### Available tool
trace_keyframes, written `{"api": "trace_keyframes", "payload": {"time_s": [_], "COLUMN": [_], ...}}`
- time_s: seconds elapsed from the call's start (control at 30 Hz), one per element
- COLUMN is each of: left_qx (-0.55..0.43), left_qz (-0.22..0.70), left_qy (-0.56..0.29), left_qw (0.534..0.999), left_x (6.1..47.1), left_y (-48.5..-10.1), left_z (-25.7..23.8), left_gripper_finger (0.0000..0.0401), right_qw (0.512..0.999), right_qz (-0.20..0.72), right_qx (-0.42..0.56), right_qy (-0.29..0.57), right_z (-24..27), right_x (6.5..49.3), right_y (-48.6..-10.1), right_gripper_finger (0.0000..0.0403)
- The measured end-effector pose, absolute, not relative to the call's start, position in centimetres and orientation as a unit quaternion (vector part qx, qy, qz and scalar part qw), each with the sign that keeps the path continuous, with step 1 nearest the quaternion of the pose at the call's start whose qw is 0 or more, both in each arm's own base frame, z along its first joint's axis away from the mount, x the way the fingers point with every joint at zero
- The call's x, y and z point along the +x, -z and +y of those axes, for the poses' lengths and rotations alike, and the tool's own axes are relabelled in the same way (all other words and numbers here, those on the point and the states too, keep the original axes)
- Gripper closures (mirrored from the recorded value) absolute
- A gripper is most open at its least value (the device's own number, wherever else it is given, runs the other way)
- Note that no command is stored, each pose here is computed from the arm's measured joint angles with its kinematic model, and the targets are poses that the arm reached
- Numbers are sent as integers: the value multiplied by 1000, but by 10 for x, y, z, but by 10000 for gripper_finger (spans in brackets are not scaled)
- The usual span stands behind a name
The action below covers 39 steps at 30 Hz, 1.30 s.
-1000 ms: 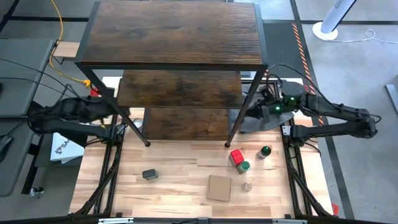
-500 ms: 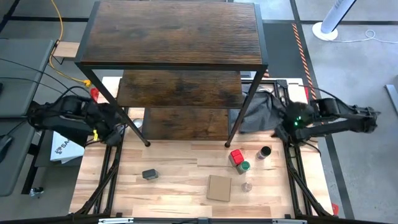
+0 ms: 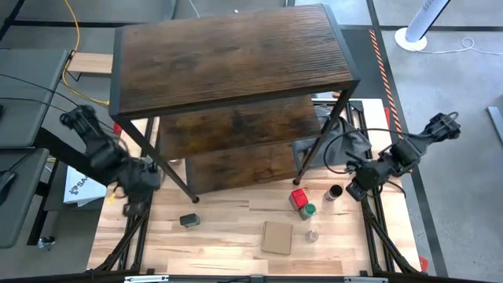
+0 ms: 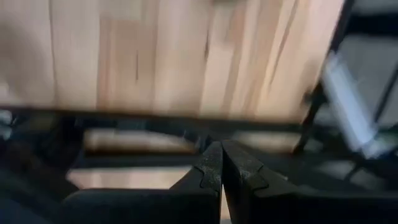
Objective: Shelf spices
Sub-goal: Adjust the shelf
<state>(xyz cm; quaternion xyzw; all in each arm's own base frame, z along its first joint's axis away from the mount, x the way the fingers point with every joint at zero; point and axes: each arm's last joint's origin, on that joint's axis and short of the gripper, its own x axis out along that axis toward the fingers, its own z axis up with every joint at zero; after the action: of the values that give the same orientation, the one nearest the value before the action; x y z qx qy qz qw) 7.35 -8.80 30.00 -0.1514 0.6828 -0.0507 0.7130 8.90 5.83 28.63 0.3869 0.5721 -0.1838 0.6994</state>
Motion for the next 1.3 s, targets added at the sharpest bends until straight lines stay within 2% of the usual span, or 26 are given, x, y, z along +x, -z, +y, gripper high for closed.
{"api": "trace_keyframes", "payload": {"time_s": [0.1,0.27,0.43,0.5,0.6,0.7,0.8,0.87,1.1,1.3], "left_qx": [-129,-241,-258,-283,-365,-453,-504,-514,-512,-474], "left_qz": [702,669,659,644,561,412,241,158,78,63], "left_qy": [52,94,168,172,85,-52,-163,-219,-339,-378], "left_qw": [698,697,686,690,738,788,813,814,786,793], "left_x": [57,43,51,61,83,103,119,134,197,204], "left_y": [-299,-310,-298,-289,-286,-290,-290,-284,-262,-272], "left_z": [-96,-115,-187,-217,-246,-250,-242,-234,-205,-178], "left_gripper_finger": [401,401,401,401,401,401,401,401,401,401], "right_qw": [698,697,685,691,698,711,723,734,746,751], "right_qz": [556,550,569,558,537,506,474,453,428,431], "right_qx": [401,412,398,398,404,406,409,405,400,395], "right_qy": [209,206,219,228,248,271,292,303,316,308], "right_z": [60,63,64,64,62,60,59,57,56,56], "right_x": [88,88,88,89,89,90,91,92,93,93], "right_y": [-286,-287,-284,-284,-284,-284,-285,-285,-286,-286], "right_gripper_finger": [403,403,403,403,403,403,403,403,403,403]}}
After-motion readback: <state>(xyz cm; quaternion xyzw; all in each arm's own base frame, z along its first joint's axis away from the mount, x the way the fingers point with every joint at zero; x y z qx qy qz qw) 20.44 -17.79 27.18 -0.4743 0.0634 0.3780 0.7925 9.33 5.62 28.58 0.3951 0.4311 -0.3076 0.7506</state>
